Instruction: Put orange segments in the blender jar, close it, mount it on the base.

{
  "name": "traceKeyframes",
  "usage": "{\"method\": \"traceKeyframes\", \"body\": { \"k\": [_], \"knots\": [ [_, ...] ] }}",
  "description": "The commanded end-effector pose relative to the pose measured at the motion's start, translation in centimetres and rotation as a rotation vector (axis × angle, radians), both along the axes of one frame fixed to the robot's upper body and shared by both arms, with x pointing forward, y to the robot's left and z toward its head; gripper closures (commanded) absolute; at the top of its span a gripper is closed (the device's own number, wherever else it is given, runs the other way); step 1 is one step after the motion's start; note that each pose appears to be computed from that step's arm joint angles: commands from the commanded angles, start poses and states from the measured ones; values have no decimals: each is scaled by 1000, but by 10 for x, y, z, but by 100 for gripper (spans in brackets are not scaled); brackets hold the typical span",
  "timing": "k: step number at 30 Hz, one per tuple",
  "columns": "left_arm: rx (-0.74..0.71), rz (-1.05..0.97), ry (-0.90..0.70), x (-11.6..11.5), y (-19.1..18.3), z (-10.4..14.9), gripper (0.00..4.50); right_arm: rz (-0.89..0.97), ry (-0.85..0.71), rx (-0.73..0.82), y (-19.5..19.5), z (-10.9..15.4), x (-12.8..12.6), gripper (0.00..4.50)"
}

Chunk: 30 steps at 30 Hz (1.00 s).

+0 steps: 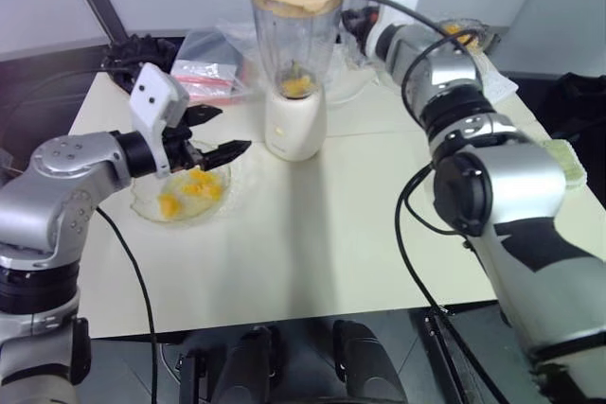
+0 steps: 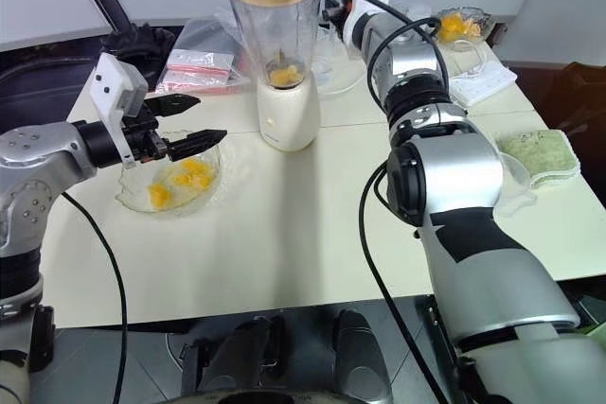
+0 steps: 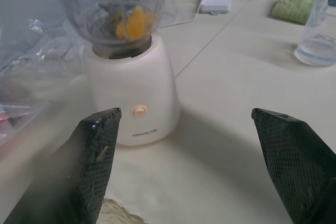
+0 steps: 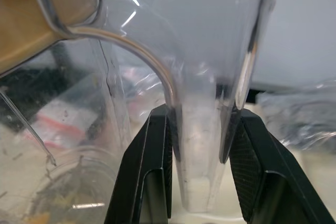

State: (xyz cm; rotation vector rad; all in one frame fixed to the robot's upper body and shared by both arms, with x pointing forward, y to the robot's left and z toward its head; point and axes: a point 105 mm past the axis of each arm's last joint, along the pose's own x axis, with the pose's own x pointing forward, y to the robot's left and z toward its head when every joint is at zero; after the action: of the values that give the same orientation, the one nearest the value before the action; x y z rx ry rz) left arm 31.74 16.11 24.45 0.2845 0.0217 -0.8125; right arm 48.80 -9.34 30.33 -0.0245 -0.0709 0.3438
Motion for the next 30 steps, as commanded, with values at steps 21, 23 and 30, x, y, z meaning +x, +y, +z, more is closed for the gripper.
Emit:
{"method": "traceKeyframes", "body": {
  "k": [21,23,30],
  "knots": [
    [-19,4,-45,4,-1,12,33,-61,116,-155,0,-36,3,355],
    [-19,5,-46,3,-1,11,33,-65,119,-158,0,-38,3,355],
    [-63,-10,-45,2,-3,15,28,-113,91,-228,-9,-40,5,5]
  ]
}}
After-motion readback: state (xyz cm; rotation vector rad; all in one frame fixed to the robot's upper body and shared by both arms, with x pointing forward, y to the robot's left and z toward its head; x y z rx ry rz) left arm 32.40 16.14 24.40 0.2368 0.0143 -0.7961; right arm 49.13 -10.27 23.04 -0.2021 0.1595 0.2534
